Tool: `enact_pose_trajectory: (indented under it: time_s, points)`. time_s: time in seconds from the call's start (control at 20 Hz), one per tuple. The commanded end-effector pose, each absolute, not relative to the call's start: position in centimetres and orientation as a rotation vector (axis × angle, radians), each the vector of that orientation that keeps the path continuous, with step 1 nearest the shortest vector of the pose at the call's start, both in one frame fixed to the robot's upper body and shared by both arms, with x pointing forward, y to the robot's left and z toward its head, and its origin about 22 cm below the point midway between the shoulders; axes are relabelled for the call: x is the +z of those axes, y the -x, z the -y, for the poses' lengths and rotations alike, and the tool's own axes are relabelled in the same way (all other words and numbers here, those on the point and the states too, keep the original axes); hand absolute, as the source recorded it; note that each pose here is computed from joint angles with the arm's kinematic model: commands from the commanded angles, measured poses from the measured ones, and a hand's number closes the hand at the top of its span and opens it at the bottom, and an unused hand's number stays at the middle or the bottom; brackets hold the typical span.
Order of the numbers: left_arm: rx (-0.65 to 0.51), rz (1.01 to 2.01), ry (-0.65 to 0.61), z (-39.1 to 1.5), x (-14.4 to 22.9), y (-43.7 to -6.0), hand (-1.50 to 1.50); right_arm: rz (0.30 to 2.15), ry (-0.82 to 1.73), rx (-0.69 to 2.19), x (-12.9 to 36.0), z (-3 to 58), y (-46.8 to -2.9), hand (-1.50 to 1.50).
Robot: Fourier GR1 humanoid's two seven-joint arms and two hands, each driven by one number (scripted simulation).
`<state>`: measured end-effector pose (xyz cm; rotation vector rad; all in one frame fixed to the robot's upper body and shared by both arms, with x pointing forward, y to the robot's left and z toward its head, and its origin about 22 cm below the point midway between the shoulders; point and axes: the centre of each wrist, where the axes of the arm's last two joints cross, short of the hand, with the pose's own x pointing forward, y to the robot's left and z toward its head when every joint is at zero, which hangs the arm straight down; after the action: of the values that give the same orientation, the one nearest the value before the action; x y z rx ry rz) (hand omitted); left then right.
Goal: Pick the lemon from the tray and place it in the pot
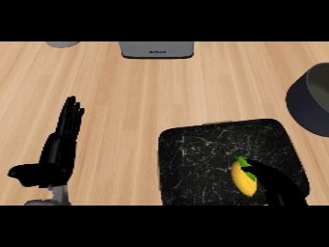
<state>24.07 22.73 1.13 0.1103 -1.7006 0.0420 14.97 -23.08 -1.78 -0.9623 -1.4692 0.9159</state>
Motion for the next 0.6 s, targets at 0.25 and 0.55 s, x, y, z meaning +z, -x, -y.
enact_pose_trajectory:
  time_s: [0.25, 0.55]
  points:
    - [0.028, 1.698, -0.106, -21.8, -0.3, -23.7, 0.00, 1.551, 1.034, 0.907, -3.7, 21.4, -17.1, 1.50]
    - [-0.001, 1.748, -0.084, -22.2, 2.0, -24.9, 0.00, 1.120, 0.862, 1.145, -2.5, 16.9, -21.9, 1.50]
